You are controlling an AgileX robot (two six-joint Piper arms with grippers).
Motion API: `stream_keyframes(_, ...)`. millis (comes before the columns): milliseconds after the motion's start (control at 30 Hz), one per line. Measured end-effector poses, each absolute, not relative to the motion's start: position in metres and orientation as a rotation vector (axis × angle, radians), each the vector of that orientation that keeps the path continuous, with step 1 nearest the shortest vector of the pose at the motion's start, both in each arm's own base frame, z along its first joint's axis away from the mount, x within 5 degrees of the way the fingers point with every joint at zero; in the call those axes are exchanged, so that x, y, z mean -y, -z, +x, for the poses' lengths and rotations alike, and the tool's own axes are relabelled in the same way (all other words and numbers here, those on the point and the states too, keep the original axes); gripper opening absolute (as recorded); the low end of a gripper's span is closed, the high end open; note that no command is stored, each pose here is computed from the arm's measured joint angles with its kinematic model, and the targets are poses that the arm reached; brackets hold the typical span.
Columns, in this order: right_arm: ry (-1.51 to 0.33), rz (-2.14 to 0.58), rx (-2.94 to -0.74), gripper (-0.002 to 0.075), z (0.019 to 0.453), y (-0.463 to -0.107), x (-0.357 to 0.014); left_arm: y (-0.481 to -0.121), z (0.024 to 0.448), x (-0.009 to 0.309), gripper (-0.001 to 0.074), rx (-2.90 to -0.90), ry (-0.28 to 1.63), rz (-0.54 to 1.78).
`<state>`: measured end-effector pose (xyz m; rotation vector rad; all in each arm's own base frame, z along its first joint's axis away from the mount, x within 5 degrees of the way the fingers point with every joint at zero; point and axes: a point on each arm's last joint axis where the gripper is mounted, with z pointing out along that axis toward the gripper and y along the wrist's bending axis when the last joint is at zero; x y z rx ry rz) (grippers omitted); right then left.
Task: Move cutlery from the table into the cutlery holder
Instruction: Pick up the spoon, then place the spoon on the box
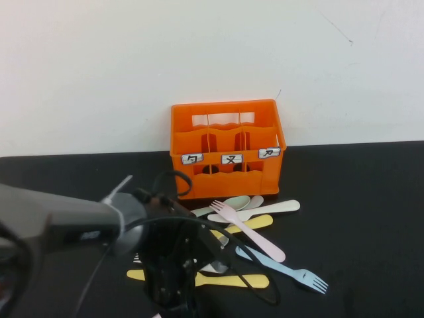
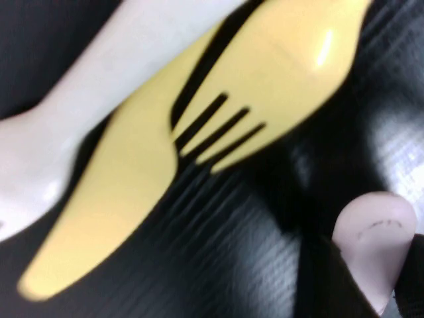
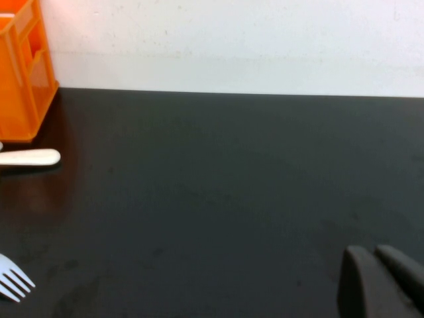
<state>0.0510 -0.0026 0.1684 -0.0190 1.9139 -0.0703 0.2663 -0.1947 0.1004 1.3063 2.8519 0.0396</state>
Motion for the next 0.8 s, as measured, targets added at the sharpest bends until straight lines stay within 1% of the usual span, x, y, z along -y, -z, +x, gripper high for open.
stream_keyframes(33, 0.070, -0.019, -1.914, -0.0003, 0.051, -0.168, 0.003, -0.104, 0.265, 0.194, 0.0197, -2.849, -0.039, 1.305)
stream_keyframes(200, 0.070, -0.019, -1.914, -0.0003, 0.051, -0.168, 0.003, -0.155, 0.265, 0.194, 0.0197, -2.699, 0.014, 1.235)
stream_keyframes(400, 0.070, -0.019, -1.914, -0.0003, 0.051, -0.168, 0.003, -0.212, 0.262, 0.191, 0.0196, -2.482, 0.083, 1.137)
stream_keyframes(500, 0.070, -0.019, -1.914, -0.0003, 0.051, -0.168, 0.003, -0.239, 0.261, 0.191, 0.0196, -2.341, 0.120, 1.078)
stream_keyframes(667, 0.070, -0.019, -1.914, -0.0003, 0.051, -0.168, 0.003, -0.273, 0.264, 0.194, 0.0196, -2.100, 0.183, 0.975)
stream_keyframes(800, 0.070, -0.019, -1.914, -0.0003, 0.051, -0.168, 0.003, -0.288, 0.271, 0.199, 0.0196, -1.940, 0.237, 0.880)
